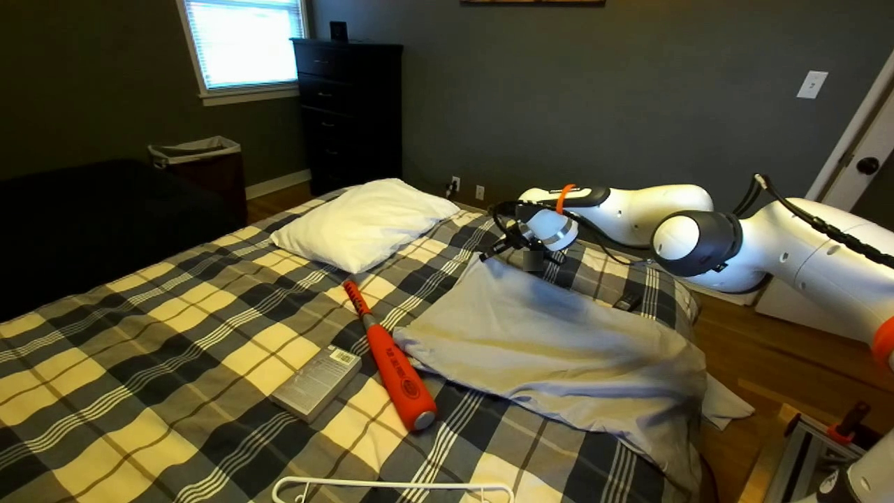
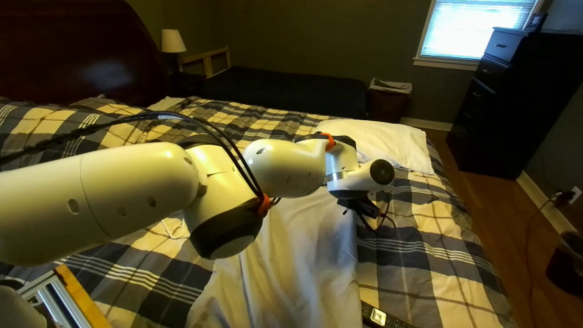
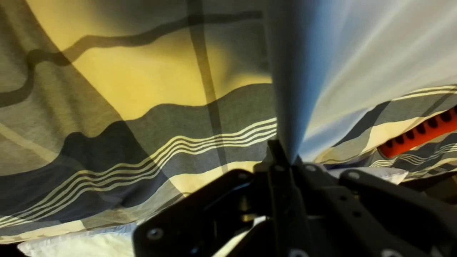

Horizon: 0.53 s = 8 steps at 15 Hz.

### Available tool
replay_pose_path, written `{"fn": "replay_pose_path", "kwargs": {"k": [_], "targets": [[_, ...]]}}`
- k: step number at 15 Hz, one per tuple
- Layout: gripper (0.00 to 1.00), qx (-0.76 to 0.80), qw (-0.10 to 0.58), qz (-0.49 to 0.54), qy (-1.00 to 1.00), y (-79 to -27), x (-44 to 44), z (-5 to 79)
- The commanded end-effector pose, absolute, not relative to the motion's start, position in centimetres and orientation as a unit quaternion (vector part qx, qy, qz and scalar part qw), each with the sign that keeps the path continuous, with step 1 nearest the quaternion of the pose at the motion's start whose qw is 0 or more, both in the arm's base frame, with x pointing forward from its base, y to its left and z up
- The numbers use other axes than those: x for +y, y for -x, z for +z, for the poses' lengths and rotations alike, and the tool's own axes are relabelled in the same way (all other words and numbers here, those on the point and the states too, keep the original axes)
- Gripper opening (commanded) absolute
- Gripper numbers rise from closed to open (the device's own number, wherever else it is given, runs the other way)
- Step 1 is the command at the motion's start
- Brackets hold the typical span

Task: Pull the pillow case cover to the right upper edge

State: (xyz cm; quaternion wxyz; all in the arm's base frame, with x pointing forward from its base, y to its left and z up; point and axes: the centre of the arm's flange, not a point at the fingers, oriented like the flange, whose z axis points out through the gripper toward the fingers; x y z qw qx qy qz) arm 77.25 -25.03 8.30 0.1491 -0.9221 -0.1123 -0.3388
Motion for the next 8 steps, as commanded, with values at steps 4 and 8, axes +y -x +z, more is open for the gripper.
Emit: {"fn": "replay_pose_path", "kwargs": {"k": [4, 8], "targets": [[0.00, 0.001, 0.131, -0.443, 0.887, -78.7, -26.5, 10.4], [0.00, 0.080, 0.109, -0.512, 0.848, -78.4, -28.2, 12.9]]}}
